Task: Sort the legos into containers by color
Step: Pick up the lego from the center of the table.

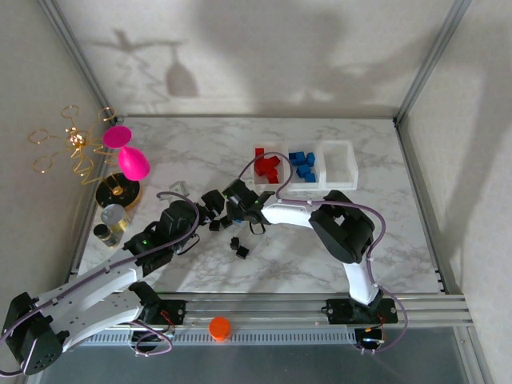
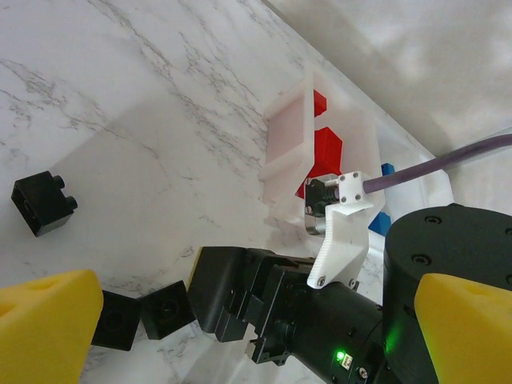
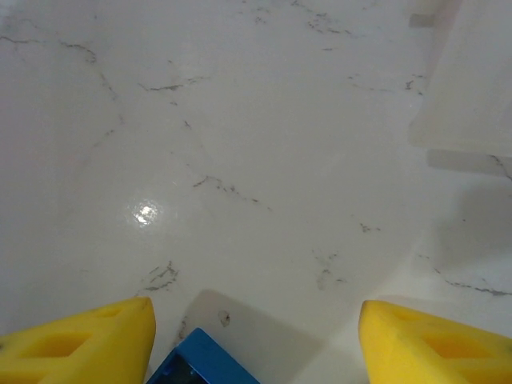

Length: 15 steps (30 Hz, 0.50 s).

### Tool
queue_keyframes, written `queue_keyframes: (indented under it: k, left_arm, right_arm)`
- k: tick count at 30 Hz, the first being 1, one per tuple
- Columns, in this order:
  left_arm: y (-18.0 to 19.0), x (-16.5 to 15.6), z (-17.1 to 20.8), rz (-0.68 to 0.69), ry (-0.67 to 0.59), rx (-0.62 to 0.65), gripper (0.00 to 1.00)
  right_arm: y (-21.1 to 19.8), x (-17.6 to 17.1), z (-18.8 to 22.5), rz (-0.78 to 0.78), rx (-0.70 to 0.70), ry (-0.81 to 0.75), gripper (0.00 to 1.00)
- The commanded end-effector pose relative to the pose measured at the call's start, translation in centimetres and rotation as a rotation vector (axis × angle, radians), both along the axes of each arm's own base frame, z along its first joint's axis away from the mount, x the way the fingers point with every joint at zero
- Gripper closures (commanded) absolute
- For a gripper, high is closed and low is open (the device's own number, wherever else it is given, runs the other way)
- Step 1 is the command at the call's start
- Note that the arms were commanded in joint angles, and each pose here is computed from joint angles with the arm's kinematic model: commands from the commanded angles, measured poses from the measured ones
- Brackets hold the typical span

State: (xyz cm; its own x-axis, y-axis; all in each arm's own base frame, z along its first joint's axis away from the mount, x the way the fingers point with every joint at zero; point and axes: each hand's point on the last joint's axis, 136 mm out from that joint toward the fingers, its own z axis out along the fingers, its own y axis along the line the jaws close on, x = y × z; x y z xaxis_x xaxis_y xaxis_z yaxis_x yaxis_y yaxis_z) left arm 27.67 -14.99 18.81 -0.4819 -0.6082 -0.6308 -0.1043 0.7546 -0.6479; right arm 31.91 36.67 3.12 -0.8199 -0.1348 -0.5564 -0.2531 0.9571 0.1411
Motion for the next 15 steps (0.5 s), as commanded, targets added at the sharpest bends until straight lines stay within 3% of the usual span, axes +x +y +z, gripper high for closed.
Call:
queue_keyframes:
  k: [1, 9, 15]
  left_arm:
    - [0.9, 0.0, -1.1, 0.035, 0.018, 0.021, 0.00]
    - [0.5, 0.2, -1.2, 0.026, 0.022, 0.013, 0.00]
    - [0.4, 0.3, -1.1, 0.023, 0.025, 0.018, 0.00]
  right_arm:
    - [-1.9, -1.3, -0.6, 0.010, -0.073, 0.009, 0.35]
    - [-3.8, -2.8, -0.1, 0.015, -0.099, 0.021, 0.44]
    - [-2.7, -4.5, 0.4, 0.078, -0.068, 0.046, 0.40]
